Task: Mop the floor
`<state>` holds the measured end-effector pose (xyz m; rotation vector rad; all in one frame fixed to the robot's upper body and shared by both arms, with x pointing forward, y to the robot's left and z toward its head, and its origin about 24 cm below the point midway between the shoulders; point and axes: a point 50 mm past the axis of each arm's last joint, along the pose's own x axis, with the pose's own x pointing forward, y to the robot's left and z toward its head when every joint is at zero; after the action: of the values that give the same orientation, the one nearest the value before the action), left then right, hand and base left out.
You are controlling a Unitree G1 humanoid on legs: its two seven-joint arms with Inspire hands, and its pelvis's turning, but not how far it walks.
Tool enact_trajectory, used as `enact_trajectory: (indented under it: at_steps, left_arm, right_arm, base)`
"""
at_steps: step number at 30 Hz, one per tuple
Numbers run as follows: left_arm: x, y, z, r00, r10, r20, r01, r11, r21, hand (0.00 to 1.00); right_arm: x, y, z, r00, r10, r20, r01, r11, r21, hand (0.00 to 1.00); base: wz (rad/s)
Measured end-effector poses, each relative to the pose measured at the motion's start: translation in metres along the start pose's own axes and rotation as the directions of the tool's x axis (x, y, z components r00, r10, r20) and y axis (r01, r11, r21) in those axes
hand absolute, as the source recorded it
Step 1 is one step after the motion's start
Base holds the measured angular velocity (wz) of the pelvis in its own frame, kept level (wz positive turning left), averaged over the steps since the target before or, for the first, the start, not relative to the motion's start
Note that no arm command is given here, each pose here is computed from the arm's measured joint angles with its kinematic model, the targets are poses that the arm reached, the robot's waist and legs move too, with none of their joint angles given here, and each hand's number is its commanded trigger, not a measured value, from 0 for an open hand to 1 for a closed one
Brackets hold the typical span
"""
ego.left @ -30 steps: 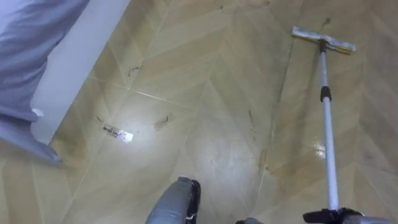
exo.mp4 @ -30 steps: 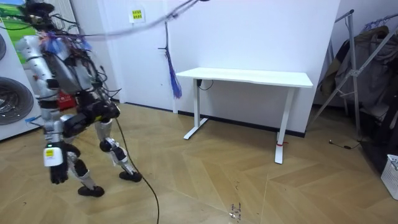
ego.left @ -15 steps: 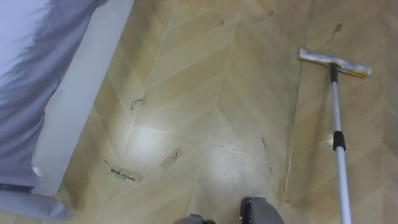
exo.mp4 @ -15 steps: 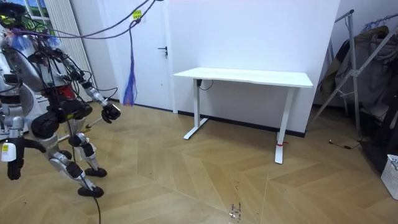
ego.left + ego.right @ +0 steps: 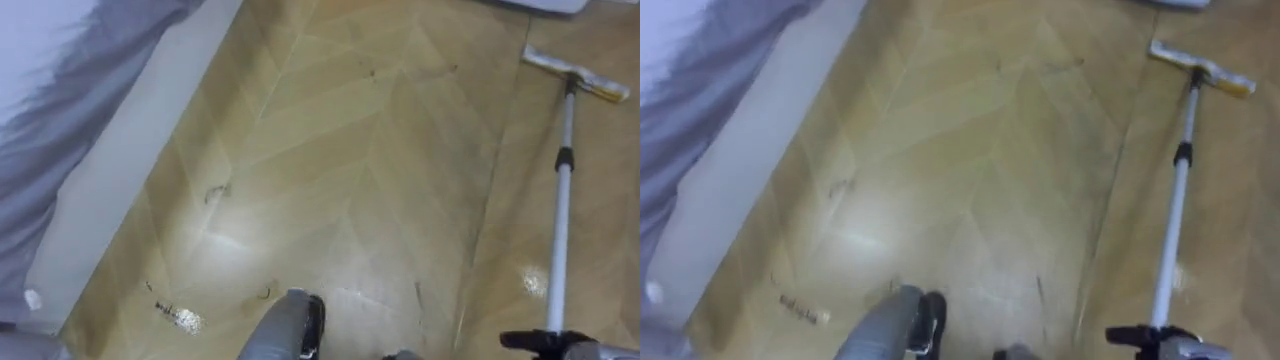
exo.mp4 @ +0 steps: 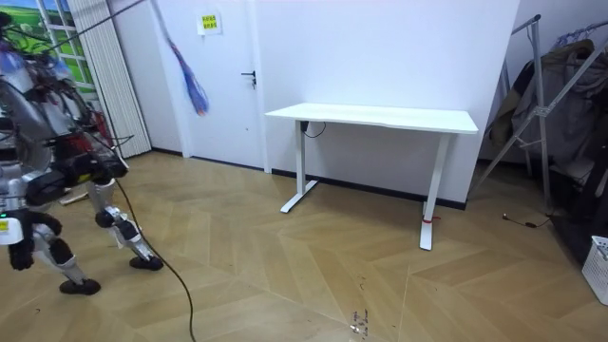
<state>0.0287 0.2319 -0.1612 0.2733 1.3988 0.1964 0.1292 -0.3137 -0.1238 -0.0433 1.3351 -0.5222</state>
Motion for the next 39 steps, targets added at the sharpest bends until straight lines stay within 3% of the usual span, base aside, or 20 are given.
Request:
enact_trajectory:
  at_steps: [5, 9, 12, 17, 22, 24, 28, 32, 36, 39]
  left_arm:
    - [0.0, -0.008, 0.014, 0.997, -0.028, 0.07, 0.024, 0.998, 0.06, 0.0]
    - [0.0, -0.009, 0.013, 0.998, -0.028, 0.064, 0.024, 0.998, 0.062, 0.0]
    - [0.0, -0.014, 0.01, 0.998, -0.038, 0.051, 0.035, 0.998, 0.058, 0.0]
    - [-0.001, -0.022, 0.006, 0.999, -0.049, 0.018, 0.048, 0.998, 0.034, 0.0]
    - [0.0, -0.015, 0.004, 1.0, -0.031, 0.003, 0.031, 0.999, 0.011, 0.0]
    - [0.001, -0.006, 0.003, 1.0, -0.008, 0.0, 0.008, 1.0, 0.02, 0.0]
    - [0.002, -0.001, 0.002, 1.0, 0.003, -0.013, -0.003, 0.999, 0.036, 0.0]
    - [0.002, -0.001, -0.002, 0.999, 0.005, -0.036, -0.003, 0.999, 0.043, 0.0]
    - [0.002, 0.001, -0.003, 0.999, 0.018, -0.044, -0.015, 0.998, 0.065, 0.0]
    - [0.003, 0.006, -0.003, 0.998, 0.044, -0.043, -0.04, 0.996, 0.081, 0.0]
  right_arm:
    - [0.004, -0.041, -0.081, 0.971, -0.132, -0.198, 0.118, 0.99, -0.079, 1.0]
    - [0.001, -0.033, -0.129, 0.946, -0.158, -0.284, 0.125, 0.983, -0.132, 1.0]
    - [-0.001, -0.021, -0.145, 0.939, -0.151, -0.309, 0.112, 0.984, -0.141, 1.0]
    - [0.002, 0.0, -0.122, 0.956, -0.112, -0.272, 0.074, 0.986, -0.149, 1.0]
    - [0.003, -0.001, -0.042, 0.984, -0.114, -0.138, 0.095, 0.986, -0.139, 1.0]
    - [-0.002, 0.0, 0.007, 0.995, -0.1, -0.018, 0.098, 0.99, -0.106, 1.0]
    - [-0.014, 0.002, 0.057, 0.989, -0.072, 0.126, 0.08, 0.995, -0.064, 1.0]
    - [-0.009, 0.001, 0.041, 0.996, -0.042, 0.081, 0.047, 0.996, -0.07, 1.0]
    - [0.002, -0.006, -0.012, 0.999, -0.042, -0.023, 0.039, 0.993, -0.111, 1.0]
    - [0.006, -0.011, -0.05, 0.993, -0.075, -0.096, 0.053, 0.975, -0.216, 1.0]
  base:
    - [0.22]
    - [-0.04]
    - [0.0]
    - [-0.17]
    - [-0.05]
    - [0.12]
    - [0.14]
    - [0.22]
    - [0.08]
    - [-0.01]
